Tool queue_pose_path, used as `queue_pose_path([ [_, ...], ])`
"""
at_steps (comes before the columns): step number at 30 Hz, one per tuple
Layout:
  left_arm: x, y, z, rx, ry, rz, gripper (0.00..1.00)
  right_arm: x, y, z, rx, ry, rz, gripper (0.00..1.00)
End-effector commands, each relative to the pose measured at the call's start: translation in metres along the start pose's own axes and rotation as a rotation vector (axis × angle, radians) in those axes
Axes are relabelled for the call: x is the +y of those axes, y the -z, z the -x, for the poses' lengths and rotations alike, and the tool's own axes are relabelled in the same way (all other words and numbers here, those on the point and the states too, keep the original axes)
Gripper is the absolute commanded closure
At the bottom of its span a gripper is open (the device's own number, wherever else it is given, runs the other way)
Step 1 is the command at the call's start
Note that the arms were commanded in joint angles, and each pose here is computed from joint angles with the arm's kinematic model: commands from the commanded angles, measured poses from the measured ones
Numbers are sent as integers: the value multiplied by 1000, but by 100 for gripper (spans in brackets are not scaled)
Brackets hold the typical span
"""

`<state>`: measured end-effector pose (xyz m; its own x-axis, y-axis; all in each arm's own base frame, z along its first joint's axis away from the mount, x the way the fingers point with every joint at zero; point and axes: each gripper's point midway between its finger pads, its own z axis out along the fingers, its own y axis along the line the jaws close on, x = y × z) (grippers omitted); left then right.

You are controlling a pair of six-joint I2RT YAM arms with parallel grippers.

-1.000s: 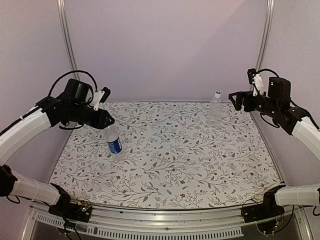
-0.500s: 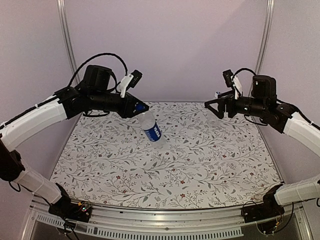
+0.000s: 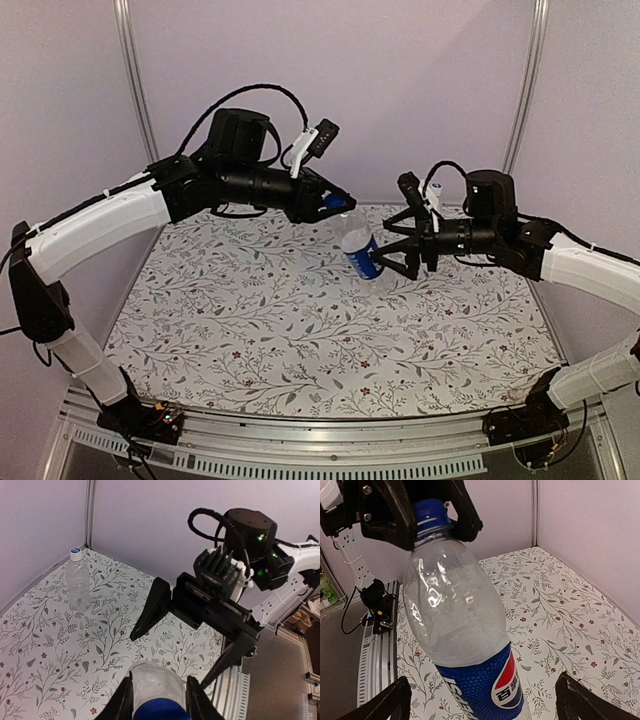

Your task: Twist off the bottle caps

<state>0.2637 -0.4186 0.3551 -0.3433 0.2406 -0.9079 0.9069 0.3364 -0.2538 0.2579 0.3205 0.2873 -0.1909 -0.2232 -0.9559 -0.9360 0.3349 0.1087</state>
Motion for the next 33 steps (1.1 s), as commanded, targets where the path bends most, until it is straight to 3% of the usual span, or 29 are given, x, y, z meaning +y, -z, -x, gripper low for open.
queue_pose_path([
  [1,-18,0,21,-66,9,-69,100,8,-4,-2,-18,52,40,1],
  [8,-26,0,24,-83,27,-119,100,1,-13,-12,16,54,26,2],
  [13,-29,-2,23,-83,41,-133,100,1,-18,-16,21,55,39,11],
  [28,-28,-9,15,-65,60,-147,100,2,-28,-20,37,66,61,22],
  [33,-27,-11,11,-55,71,-148,100,7,-25,-10,1,95,76,31],
])
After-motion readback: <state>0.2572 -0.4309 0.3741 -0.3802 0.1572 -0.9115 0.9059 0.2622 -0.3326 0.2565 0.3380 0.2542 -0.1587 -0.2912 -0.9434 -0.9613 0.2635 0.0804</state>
